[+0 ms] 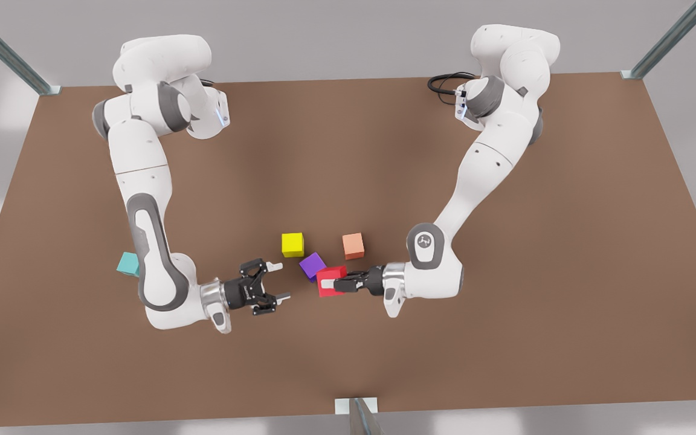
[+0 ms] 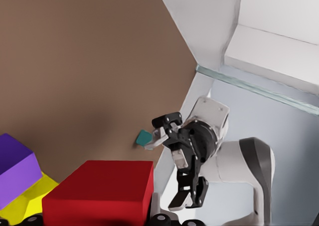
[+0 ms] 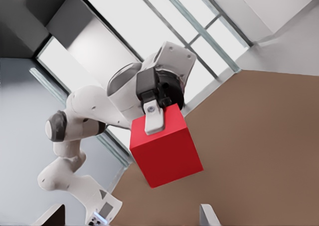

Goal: Pick up red wooden cube and pass to hand red wooden cube and place in blue wooden cube

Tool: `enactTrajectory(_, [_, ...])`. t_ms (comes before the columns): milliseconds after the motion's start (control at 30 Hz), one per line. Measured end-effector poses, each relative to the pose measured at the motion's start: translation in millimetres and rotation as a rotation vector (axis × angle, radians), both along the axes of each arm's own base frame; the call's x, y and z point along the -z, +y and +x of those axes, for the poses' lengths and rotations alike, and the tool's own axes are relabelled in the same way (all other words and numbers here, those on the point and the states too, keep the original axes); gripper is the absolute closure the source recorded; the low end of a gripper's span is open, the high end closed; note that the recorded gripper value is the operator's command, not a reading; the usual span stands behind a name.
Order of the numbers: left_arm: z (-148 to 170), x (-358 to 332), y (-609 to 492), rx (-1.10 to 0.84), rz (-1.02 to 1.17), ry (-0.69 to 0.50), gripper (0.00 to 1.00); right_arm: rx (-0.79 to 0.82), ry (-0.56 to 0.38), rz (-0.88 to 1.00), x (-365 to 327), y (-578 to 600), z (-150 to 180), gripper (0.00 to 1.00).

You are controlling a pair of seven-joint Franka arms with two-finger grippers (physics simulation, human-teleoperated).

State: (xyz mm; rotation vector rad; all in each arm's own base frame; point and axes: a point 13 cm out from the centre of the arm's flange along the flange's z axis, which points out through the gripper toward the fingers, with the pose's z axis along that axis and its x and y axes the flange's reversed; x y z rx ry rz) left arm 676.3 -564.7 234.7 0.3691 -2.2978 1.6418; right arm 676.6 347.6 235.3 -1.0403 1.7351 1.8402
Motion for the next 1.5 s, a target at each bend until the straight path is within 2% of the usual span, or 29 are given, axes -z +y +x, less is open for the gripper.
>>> enactTrajectory(100, [-8.3,4.0,-19.9,0.0,-0.032,-0.043,0.38,0.017,-0.085,0.048,8.6,19.1,0.2,0.0])
enactTrajectory(233, [-3.9,4.5,-23.3,-0.011,-0.038,-0.119,0.39,0.04,-0.19,0.081,12.0,32.1,3.0,0.0])
enactTrajectory(533, [4.0,4.9,-20.5,-0.011,-0.038,-0.237,0.38,0.063,-0.352,0.121,19.6,46.8,4.9,0.0])
enactTrajectory(800, [1.6,4.7,-26.9,0.0,-0.042,-0.298,0.38,0.073,-0.438,0.139,24.8,62.3,2.9,0.0])
enactTrajectory(1100, [0.7,5.9,-37.0,-0.003,-0.048,-0.346,0.38,0.066,-0.488,0.154,27.7,89.2,-6.5,0.0])
enactTrajectory(1500, [2.5,6.4,-36.5,-0.001,-0.048,-0.379,0.37,0.086,-0.554,0.171,10.5,88.8,4.8,0.0])
